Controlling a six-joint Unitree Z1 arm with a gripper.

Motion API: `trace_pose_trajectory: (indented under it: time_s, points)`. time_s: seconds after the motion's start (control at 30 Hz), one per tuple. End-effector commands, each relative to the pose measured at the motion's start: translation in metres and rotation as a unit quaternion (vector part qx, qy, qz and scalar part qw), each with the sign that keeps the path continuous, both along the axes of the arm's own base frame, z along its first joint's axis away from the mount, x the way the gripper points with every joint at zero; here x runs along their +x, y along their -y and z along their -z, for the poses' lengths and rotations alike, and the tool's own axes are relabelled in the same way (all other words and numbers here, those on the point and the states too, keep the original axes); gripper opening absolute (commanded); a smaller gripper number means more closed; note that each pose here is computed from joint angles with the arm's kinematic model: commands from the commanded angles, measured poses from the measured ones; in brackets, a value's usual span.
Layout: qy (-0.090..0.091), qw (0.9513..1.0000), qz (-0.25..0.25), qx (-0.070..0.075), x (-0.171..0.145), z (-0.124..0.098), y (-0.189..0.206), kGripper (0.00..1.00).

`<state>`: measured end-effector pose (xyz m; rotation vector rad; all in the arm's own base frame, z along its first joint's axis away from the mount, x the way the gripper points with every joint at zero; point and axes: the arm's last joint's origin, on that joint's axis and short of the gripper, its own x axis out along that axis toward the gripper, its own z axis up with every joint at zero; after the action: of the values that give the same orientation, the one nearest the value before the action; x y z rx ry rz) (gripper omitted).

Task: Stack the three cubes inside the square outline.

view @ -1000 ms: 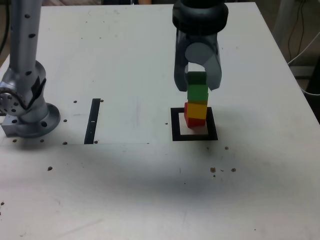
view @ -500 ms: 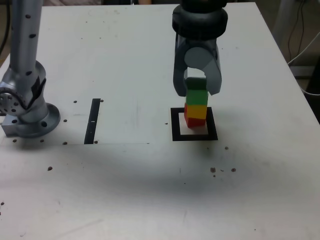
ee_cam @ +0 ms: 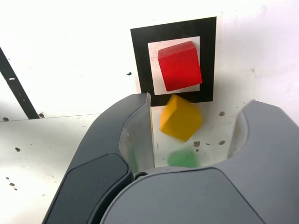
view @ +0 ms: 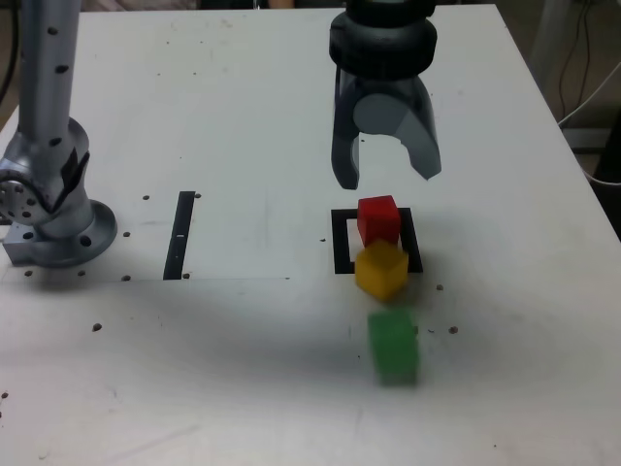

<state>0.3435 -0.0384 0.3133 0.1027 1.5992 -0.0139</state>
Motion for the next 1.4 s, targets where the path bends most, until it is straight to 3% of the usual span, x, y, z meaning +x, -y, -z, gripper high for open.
trace_pose_trajectory:
  time_s: [0.0,0.2,0.43,0.67,0.73,1.0,1.17,1.37]
  points:
    - [0.009,1.0000,-0.001,0.001,-0.005,-0.008,-0.001,0.99]
    - [0.007,1.0000,0.001,0.000,-0.010,-0.010,-0.002,0.99]
    - [-0.015,0.9998,0.008,-0.010,-0.015,0.002,0.001,0.99]
    - [0.010,0.9997,0.010,-0.019,-0.025,0.015,0.020,0.99]
    - [0.010,0.9997,-0.001,-0.020,-0.030,0.019,0.025,0.99]
    - [-0.017,0.9988,-0.043,-0.019,-0.032,0.033,0.053,0.99]
    - [-0.044,0.9977,-0.046,-0.023,-0.013,0.050,0.074,0.99]
    - [-0.055,0.9972,-0.046,-0.017,0.008,0.064,0.092,0.99]
